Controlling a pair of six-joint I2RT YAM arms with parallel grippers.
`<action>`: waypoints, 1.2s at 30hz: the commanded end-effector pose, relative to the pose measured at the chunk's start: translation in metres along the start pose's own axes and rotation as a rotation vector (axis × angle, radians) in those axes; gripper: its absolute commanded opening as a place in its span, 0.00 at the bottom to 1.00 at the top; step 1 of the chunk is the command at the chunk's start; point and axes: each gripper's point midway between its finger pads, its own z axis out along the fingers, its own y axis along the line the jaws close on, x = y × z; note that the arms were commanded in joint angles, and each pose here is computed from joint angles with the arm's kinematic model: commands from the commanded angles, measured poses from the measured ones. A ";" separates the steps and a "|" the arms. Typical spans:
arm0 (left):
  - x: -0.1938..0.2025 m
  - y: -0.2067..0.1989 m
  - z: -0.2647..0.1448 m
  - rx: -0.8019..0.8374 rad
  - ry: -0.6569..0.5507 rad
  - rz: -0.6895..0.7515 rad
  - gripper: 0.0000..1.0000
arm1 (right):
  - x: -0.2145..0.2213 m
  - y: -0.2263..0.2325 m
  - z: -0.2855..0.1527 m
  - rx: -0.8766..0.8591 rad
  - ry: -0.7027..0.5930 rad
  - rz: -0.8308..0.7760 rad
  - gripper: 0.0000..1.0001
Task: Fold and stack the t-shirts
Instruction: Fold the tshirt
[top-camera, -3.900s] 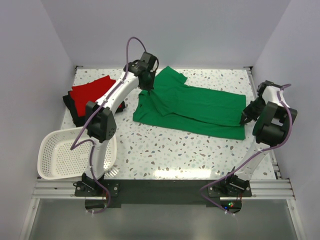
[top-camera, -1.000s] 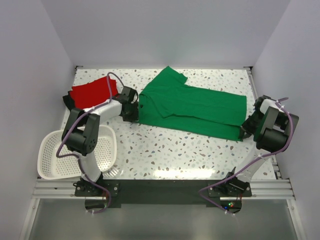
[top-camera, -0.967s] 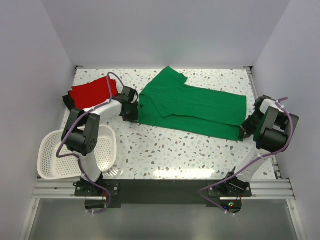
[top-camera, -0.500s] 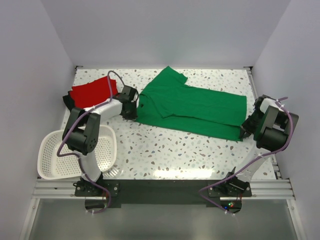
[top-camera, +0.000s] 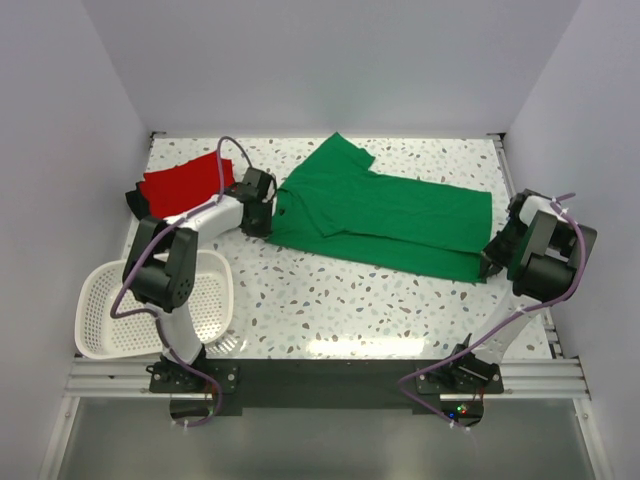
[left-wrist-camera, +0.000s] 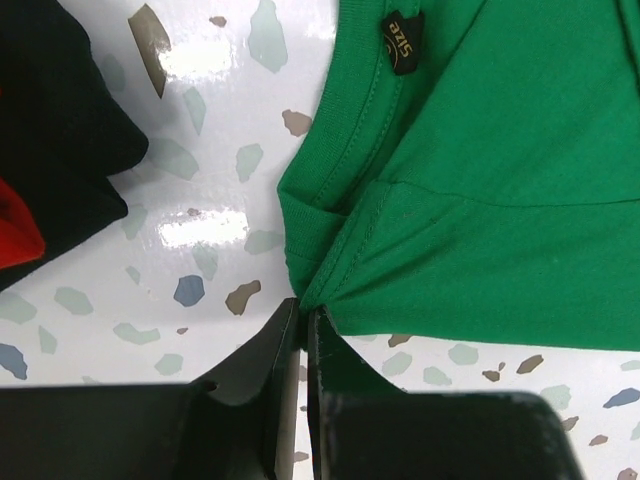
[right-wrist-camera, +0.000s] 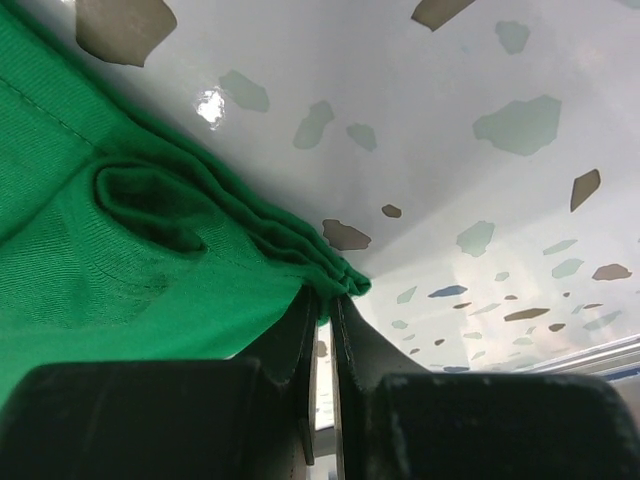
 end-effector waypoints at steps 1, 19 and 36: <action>-0.012 0.014 -0.019 -0.046 -0.039 0.044 0.06 | -0.012 -0.012 0.003 0.072 -0.045 -0.002 0.00; -0.070 -0.056 -0.064 0.195 -0.178 0.010 0.57 | -0.020 -0.008 -0.044 0.007 -0.164 -0.004 0.43; 0.007 -0.080 0.015 0.304 0.013 -0.087 0.52 | -0.006 0.017 -0.069 -0.028 -0.210 -0.079 0.43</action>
